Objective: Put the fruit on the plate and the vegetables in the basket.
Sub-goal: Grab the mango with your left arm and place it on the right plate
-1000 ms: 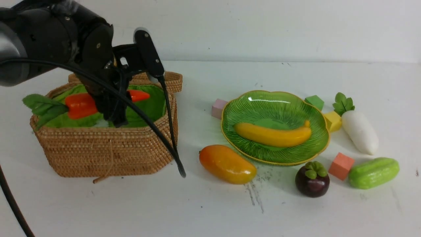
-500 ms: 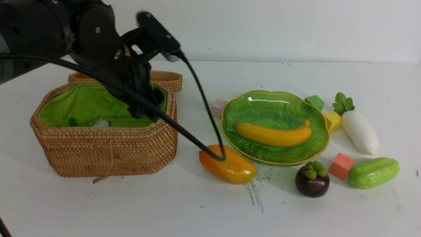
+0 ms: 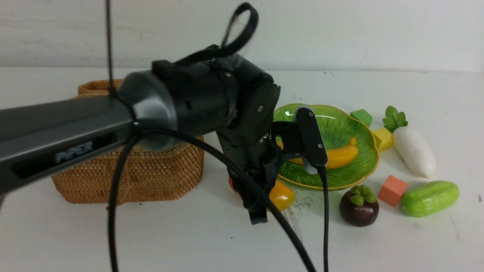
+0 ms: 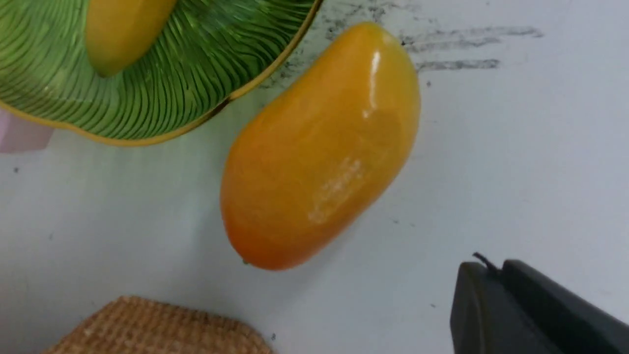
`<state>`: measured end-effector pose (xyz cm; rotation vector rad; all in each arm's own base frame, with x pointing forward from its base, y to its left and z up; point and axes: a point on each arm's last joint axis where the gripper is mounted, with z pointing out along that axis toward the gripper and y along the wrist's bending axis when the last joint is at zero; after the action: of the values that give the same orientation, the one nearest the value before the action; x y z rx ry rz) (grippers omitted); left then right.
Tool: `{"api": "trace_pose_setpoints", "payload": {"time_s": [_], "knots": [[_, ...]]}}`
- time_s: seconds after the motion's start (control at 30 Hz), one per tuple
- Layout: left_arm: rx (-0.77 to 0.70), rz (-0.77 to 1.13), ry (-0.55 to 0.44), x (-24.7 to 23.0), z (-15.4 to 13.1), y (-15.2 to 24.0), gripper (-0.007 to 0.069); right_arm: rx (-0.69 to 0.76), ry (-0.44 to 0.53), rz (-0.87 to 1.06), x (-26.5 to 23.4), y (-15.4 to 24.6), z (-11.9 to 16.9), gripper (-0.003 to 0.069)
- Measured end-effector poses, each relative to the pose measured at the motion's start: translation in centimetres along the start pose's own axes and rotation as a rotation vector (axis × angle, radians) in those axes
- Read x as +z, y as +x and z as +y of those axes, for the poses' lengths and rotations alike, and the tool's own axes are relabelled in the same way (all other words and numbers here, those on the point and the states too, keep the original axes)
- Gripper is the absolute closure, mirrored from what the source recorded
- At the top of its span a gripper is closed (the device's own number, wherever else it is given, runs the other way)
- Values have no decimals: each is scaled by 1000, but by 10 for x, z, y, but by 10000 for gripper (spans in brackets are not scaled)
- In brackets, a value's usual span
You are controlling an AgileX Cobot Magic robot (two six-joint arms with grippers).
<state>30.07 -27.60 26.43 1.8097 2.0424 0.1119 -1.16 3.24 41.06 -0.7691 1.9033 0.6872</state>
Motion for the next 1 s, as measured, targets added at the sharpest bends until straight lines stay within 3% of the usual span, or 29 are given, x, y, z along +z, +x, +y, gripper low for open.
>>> {"api": "trace_pose_setpoints", "payload": {"time_s": [0.13, 0.17, 0.2, 0.27, 0.37, 0.57, 0.8, 1.0], "knots": [[103, -4, -6, 19, 7, -10, 408, 0, -2, 12, 0, 1, 0, 423], [145, -12, -14, 25, 8, -13, 308, 0, -4, 23, 0, 2, 0, 423], [150, -13, -15, 25, 9, -14, 282, 0, -5, 26, 0, 2, 0, 423], [196, -9, -27, 34, 10, -14, 136, 0, -7, 39, 0, 4, 1, 423], [239, 12, -51, 46, 12, -14, 1, 0, -10, 57, 0, 5, 1, 423], [261, 24, -76, 68, 17, -11, -34, -1, -10, 71, 0, 6, 1, 423], [230, 43, -73, 84, 29, 2, 50, -1, -9, 73, 0, 7, 1, 423], [185, 29, -31, 85, 26, 2, 58, -1, -9, 73, 0, 7, 1, 423]]}}
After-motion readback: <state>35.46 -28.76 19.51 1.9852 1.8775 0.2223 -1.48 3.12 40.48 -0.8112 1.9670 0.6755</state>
